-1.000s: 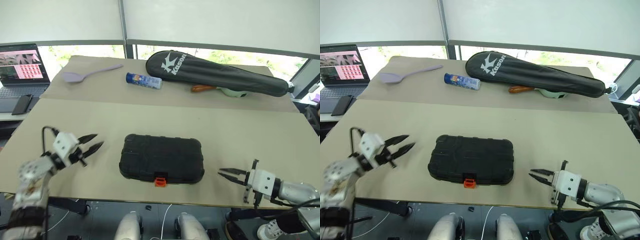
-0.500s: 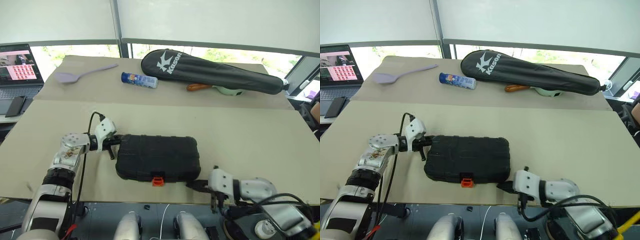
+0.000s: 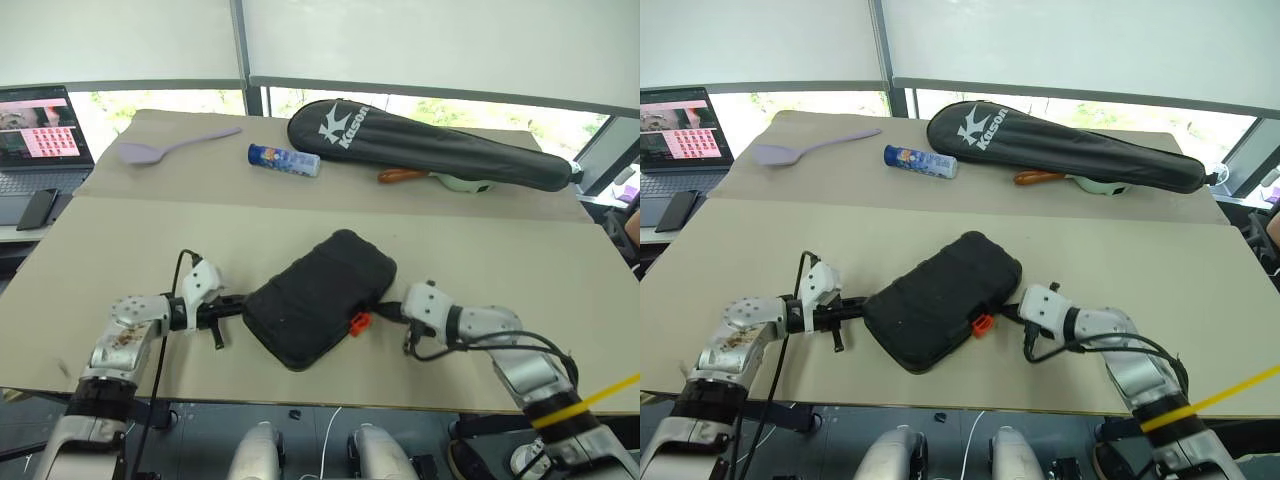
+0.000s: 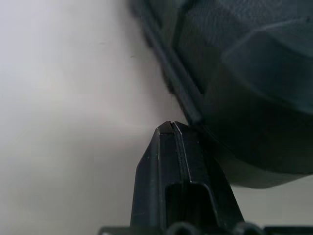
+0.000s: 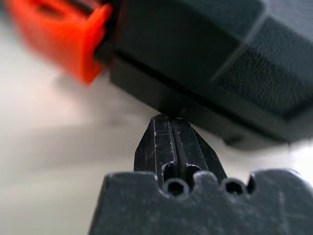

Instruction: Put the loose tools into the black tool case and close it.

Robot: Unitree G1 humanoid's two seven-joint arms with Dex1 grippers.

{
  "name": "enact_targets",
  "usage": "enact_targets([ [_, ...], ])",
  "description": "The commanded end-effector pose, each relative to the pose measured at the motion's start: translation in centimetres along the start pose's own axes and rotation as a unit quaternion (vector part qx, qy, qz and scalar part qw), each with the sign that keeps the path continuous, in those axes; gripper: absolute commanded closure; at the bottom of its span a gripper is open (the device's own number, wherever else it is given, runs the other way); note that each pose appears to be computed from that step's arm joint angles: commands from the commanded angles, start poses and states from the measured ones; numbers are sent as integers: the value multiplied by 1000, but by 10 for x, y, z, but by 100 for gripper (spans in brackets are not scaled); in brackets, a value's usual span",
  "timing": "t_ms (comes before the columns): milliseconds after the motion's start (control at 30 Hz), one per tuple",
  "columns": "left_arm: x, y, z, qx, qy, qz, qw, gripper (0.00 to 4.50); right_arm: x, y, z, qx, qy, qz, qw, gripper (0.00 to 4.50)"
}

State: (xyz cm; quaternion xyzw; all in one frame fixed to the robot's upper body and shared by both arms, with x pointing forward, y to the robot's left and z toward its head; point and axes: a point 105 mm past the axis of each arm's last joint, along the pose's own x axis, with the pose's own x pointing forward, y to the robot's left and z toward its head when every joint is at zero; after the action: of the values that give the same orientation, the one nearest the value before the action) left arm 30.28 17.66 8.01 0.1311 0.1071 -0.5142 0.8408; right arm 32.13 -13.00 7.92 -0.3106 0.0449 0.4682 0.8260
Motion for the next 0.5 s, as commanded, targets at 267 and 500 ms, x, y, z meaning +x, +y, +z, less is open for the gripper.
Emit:
enact_targets([
  [267,-17,26,17,26,0,63,998,449,-20,-19,-2,16,-15,-39,999,450],
  [500,7,27,80,53,-64,-19,996,449,-36,22,2,74,-4,-2,997,450],
])
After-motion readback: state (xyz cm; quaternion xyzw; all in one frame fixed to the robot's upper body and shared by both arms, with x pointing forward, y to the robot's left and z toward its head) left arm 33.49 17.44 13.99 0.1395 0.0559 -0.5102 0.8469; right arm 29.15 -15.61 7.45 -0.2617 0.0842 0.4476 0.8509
